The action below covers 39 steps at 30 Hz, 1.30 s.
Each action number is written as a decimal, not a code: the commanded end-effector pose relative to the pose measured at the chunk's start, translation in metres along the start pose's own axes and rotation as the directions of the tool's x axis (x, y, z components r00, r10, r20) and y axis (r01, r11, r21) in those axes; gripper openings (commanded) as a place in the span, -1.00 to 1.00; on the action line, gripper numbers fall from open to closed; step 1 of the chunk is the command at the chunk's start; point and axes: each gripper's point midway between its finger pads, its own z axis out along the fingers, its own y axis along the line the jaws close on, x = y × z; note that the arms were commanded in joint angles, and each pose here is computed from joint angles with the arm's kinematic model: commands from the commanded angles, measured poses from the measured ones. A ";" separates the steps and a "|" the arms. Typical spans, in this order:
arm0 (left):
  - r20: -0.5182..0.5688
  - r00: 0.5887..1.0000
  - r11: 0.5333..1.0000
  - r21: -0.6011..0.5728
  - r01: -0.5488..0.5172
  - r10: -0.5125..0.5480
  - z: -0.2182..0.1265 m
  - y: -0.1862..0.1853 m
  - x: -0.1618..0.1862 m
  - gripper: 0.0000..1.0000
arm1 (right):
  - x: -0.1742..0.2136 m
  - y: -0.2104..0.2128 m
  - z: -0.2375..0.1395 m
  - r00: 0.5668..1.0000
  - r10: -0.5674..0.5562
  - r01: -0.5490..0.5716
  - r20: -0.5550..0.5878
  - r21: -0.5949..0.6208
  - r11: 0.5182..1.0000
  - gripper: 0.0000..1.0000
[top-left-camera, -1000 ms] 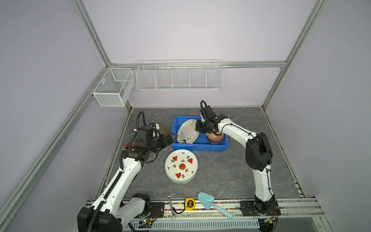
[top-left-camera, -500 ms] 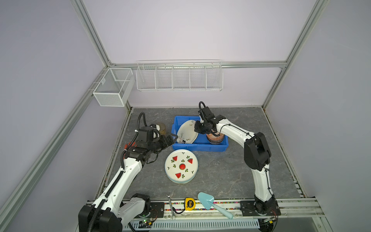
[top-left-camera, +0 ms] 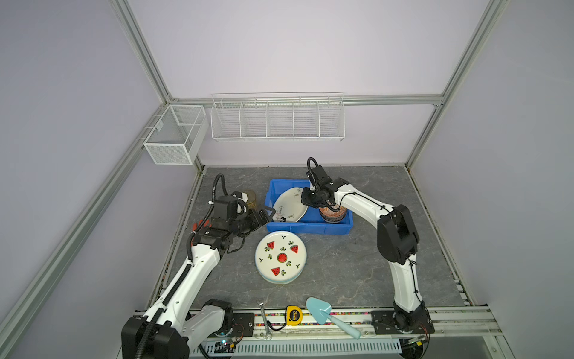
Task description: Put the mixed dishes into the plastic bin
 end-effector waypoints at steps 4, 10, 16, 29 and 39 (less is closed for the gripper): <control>-0.007 1.000 1.000 0.009 0.014 -0.014 0.004 0.004 0.002 1.00 | 0.005 -0.001 0.005 0.999 -0.036 0.036 -0.008 0.022 0.999 -0.42; -0.011 1.000 1.000 0.014 0.020 -0.020 0.006 0.004 0.003 1.00 | 0.010 -0.008 0.008 0.998 -0.053 0.054 -0.020 0.051 0.997 -0.38; -0.015 1.000 1.000 0.012 0.024 -0.024 0.008 0.006 0.004 1.00 | 0.014 -0.016 0.011 0.997 -0.065 0.067 -0.033 0.079 0.995 -0.35; -0.019 0.999 0.999 0.015 0.031 -0.031 0.011 0.008 0.006 1.00 | 0.025 -0.031 0.016 0.994 -0.089 0.096 -0.059 0.128 0.987 -0.24; -0.021 0.999 0.999 0.014 0.033 -0.033 0.011 0.010 0.008 1.00 | 0.028 -0.036 0.017 0.993 -0.098 0.107 -0.062 0.146 0.984 -0.08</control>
